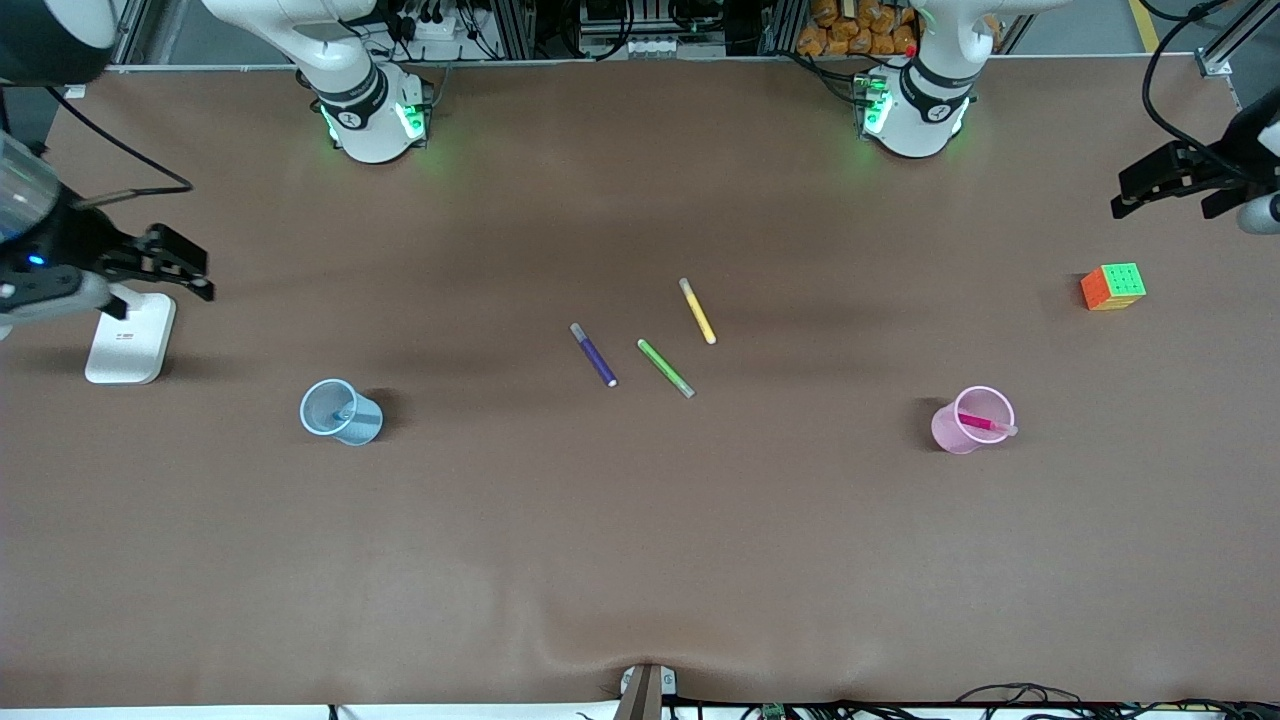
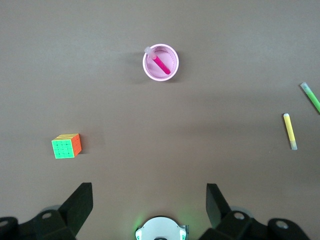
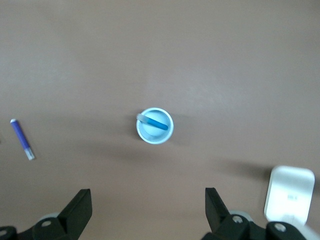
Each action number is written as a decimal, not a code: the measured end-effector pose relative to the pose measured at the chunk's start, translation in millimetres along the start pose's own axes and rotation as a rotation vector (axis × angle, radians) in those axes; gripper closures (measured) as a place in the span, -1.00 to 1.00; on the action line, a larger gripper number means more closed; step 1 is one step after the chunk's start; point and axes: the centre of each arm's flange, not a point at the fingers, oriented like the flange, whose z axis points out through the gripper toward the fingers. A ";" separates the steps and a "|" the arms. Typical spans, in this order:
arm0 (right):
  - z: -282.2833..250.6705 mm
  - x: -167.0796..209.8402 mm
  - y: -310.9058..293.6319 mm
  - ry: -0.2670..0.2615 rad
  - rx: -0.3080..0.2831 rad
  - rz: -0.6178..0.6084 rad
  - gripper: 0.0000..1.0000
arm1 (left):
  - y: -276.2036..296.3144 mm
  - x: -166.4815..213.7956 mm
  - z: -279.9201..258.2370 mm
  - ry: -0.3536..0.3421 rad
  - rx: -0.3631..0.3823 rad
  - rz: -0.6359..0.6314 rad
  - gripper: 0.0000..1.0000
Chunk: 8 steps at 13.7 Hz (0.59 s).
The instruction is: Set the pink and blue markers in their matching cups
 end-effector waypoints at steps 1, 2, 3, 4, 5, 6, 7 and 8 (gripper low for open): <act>-0.6 -3.8 9.0 -0.014 0.001 0.063 -1.00 | 2.6 0.0 0.2 0.000 0.001 0.004 -1.00; -0.1 -7.3 15.6 -0.033 0.002 0.112 -1.00 | 3.4 0.0 0.7 -0.002 0.001 0.005 -1.00; 0.4 -10.4 19.1 -0.052 0.004 0.140 -1.00 | 3.2 -0.1 1.1 -0.003 0.001 0.004 -1.00; -0.6 -13.4 21.1 -0.071 0.005 0.157 -1.00 | 3.3 -0.9 1.4 -0.008 0.001 -0.003 -1.00; -4.7 -16.3 23.7 -0.085 0.006 0.170 -1.00 | 5.0 -2.6 1.3 -0.015 0.002 -0.016 -1.00; -10.0 -18.9 26.9 -0.095 0.007 0.179 -1.00 | 8.8 -4.4 0.7 -0.018 0.003 -0.026 -1.00; -16.0 -21.4 29.8 -0.102 0.008 0.185 -1.00 | 13.1 -6.1 0.0 -0.019 0.005 -0.029 -1.00; -20.7 -22.9 30.8 -0.106 0.008 0.187 -1.00 | 15.5 -7.4 -0.6 -0.020 0.006 -0.030 -1.00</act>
